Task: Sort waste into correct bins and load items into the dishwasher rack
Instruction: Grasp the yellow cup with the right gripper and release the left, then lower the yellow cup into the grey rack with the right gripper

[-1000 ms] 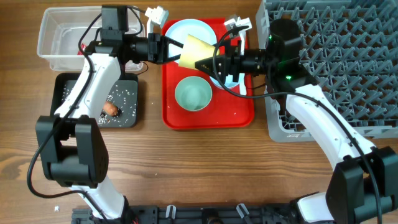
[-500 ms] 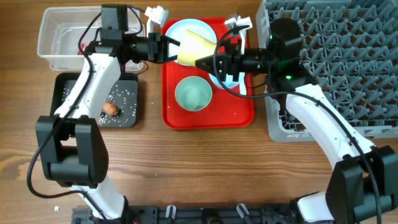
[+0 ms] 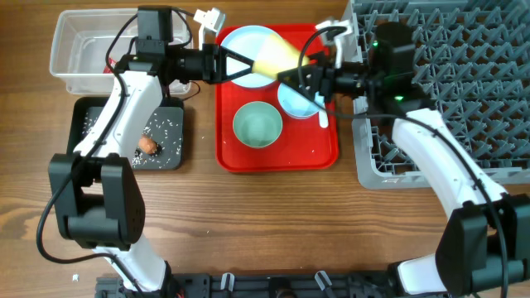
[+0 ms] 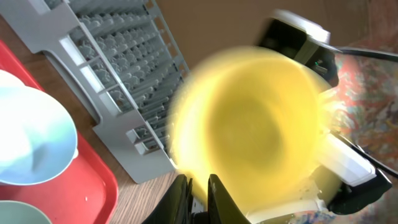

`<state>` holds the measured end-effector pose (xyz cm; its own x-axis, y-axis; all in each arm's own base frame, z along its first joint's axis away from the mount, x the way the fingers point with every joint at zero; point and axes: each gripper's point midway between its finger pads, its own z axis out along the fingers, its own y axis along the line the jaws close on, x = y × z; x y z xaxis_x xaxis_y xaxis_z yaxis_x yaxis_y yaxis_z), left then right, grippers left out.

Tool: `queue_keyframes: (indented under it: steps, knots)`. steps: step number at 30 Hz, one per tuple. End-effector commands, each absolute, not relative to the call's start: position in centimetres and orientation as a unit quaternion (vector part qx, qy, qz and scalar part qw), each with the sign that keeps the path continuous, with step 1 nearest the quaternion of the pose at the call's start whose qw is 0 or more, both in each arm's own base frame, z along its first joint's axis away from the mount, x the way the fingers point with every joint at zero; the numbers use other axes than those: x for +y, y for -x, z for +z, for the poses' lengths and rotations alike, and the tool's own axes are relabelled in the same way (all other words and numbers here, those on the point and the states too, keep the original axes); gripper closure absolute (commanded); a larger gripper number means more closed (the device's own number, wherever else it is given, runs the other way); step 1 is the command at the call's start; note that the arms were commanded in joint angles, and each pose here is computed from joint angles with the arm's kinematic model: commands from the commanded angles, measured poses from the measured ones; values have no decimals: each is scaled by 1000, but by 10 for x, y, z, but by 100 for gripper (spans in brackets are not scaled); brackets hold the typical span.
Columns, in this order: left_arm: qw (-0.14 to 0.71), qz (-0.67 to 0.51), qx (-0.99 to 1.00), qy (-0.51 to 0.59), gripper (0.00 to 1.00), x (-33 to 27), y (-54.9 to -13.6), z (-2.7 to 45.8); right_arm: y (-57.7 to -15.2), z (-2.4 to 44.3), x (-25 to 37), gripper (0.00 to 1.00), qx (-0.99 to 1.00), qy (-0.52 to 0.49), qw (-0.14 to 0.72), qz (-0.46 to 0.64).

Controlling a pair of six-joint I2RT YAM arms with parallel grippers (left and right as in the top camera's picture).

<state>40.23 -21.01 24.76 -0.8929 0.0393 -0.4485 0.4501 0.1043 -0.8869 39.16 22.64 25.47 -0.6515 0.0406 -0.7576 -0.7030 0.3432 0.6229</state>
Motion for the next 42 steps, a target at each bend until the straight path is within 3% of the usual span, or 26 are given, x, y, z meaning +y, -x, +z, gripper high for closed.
queue_keyframes:
  steps: [1,12,20,27,42]
  knots:
    - [191,-619,744,-165,87,-206,-411,254,-428,233,181,44,785,166,390,452]
    - [220,-456,860,-51,85,-176,-448,192,-410,222,109,47,872,47,350,338]
    - [212,-371,904,-1,87,-152,-451,163,-353,240,43,49,950,-52,272,141]
    - [207,-342,917,14,88,-143,-451,153,-308,211,8,49,979,-114,164,37]
    - [203,-314,927,25,88,-135,-449,145,-274,158,-2,48,991,-132,-9,-5]
